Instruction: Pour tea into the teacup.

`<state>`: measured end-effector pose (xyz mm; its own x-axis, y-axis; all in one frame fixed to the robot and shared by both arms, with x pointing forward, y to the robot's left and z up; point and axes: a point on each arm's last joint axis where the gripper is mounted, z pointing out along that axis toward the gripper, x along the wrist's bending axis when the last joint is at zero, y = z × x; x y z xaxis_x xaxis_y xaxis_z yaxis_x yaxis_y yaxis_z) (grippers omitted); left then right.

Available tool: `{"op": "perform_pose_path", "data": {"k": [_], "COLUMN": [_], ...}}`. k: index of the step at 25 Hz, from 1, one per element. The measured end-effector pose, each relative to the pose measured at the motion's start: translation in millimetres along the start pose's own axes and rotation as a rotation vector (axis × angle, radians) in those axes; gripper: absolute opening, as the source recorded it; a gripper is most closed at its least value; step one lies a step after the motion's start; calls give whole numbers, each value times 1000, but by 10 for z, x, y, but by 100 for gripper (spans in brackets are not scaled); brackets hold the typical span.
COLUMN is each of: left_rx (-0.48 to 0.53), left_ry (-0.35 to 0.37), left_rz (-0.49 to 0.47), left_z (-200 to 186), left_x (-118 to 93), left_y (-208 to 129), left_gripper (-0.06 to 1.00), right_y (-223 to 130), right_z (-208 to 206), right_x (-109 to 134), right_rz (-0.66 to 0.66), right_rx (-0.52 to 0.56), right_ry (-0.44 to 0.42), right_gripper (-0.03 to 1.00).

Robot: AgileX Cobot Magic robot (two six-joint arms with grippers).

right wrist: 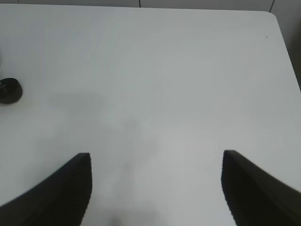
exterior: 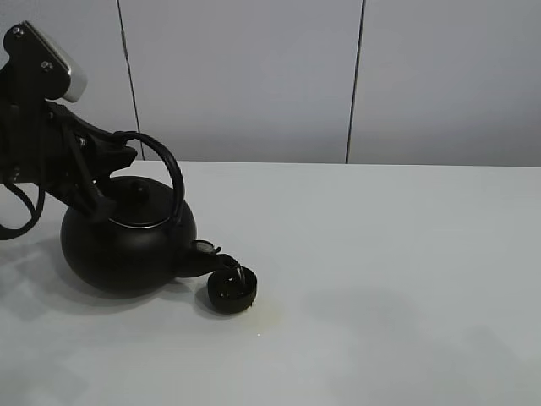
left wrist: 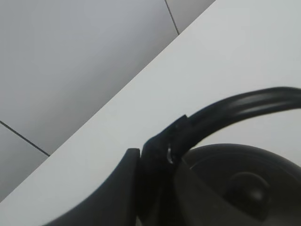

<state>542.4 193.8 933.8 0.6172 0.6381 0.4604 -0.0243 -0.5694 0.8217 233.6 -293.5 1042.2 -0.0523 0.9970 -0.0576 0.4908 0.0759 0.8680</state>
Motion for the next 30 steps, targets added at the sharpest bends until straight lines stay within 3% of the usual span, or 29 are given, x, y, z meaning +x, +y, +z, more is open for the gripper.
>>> {"op": "perform_pose_path", "data": {"k": [11,19,23,30], "left_rx": [1,7,11,0], "left_ry": [5,46,101,202], "left_rz": [-16,-195,-307,-409], "left_z": [0,-3,-55,-164], "left_x": [4,39,32,20], "left_y": [-1,-13,-77,-178], "left_gripper": [11,11,11,11], "right_y": [0,0,0,0], "right_z": [0,0,0,0], "right_x": [0,0,0,0], "right_rz": [0,0,0,0], "right_rx": [0,0,0,0], "right_ry": [0,0,0,0], "right_gripper": [52,52,52,52]}}
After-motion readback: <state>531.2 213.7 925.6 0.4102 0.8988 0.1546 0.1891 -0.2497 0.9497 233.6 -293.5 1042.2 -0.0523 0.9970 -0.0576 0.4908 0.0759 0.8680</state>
